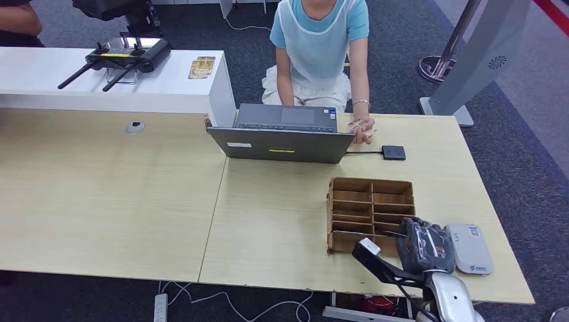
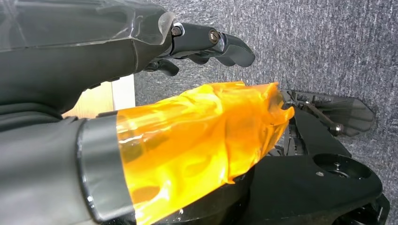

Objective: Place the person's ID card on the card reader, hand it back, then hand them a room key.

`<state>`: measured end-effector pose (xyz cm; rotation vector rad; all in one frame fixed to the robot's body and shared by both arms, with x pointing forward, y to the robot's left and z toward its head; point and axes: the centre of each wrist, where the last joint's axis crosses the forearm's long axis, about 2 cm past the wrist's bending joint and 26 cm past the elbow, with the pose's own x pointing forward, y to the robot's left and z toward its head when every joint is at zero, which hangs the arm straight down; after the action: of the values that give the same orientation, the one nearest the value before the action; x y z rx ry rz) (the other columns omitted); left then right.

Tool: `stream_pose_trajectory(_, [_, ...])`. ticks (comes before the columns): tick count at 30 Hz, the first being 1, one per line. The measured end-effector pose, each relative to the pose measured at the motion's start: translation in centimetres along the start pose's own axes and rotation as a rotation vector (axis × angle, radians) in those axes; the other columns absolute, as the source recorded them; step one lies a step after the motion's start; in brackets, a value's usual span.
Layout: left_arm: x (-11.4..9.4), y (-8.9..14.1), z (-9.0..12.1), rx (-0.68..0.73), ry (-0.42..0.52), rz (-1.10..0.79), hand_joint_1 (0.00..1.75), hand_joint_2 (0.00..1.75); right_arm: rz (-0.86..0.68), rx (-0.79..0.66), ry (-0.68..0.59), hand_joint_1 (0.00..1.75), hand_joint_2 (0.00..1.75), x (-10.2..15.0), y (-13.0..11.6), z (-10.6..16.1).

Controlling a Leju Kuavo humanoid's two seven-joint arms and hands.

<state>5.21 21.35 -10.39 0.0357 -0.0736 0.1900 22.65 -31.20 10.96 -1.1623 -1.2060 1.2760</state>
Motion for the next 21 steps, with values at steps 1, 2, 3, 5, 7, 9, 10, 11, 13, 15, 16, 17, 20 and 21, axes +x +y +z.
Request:
stream_pose_trajectory(1, [0.00, 0.00, 0.00, 0.000, 0.000, 0.000, 0.00, 0.00, 0.000, -0.004, 0.000, 1.42, 1.75, 0.01, -0.07, -0.01])
stream_pose_trajectory(2, [0.00, 0.00, 0.00, 0.000, 0.000, 0.000, 0.00, 0.00, 0.000, -0.009, -0.001, 1.41, 1.75, 0.01, -0.15, -0.02])
stream_pose_trajectory(3, [0.00, 0.00, 0.00, 0.000, 0.000, 0.000, 0.00, 0.00, 0.000, -0.012, -0.001, 1.40, 1.75, 0.02, -0.21, -0.02])
stream_pose_trajectory(5, [0.00, -0.01, 0.00, 0.000, 0.000, 0.000, 0.00, 0.00, -0.001, -0.016, -0.001, 1.39, 1.75, 0.03, -0.28, -0.03])
stream_pose_trajectory(7, [0.00, -0.01, 0.00, 0.000, -0.001, 0.000, 0.00, 0.00, -0.001, -0.019, -0.001, 1.40, 1.75, 0.04, -0.36, -0.03])
stream_pose_trajectory(9, [0.00, -0.01, 0.00, 0.000, -0.001, 0.000, 0.00, 0.00, -0.002, -0.023, -0.002, 1.40, 1.75, 0.04, -0.44, -0.04])
stream_pose_trajectory(10, [0.00, 0.00, 0.00, 0.000, -0.002, 0.000, 0.00, 0.00, -0.003, -0.027, -0.002, 1.39, 1.75, 0.05, -0.48, -0.04])
stream_pose_trajectory(11, [0.00, 0.00, 0.00, 0.000, -0.002, 0.000, 0.00, 0.00, -0.006, -0.030, -0.004, 1.38, 1.75, 0.05, -0.51, -0.04])
stream_pose_trajectory(13, [0.00, 0.00, 0.00, -0.001, -0.003, -0.001, 0.00, 0.00, -0.022, -0.035, -0.012, 1.39, 1.75, 0.05, -0.56, -0.05])
stream_pose_trajectory(15, [0.00, 0.01, 0.00, -0.002, -0.004, -0.002, 0.00, 0.00, -0.058, -0.036, -0.030, 1.40, 1.75, 0.01, -0.57, -0.06])
stream_pose_trajectory(16, [0.00, 0.01, 0.00, -0.002, -0.004, -0.002, 0.00, 0.00, -0.083, -0.037, -0.043, 1.41, 1.75, -0.03, -0.59, -0.06])
stream_pose_trajectory(17, [0.00, 0.03, -0.01, -0.002, -0.006, -0.003, 0.00, 0.00, -0.109, -0.039, -0.055, 1.42, 1.75, -0.09, -0.62, -0.07])
stream_pose_trajectory(20, [0.02, 0.13, -0.03, -0.002, -0.009, -0.005, 0.00, 0.00, -0.198, -0.048, -0.104, 1.49, 1.75, -0.47, -0.81, -0.14])
stream_pose_trajectory(21, [0.03, 0.18, -0.04, -0.002, -0.010, -0.005, 0.00, 0.00, -0.231, -0.052, -0.123, 1.51, 1.75, -0.72, -0.91, -0.17])
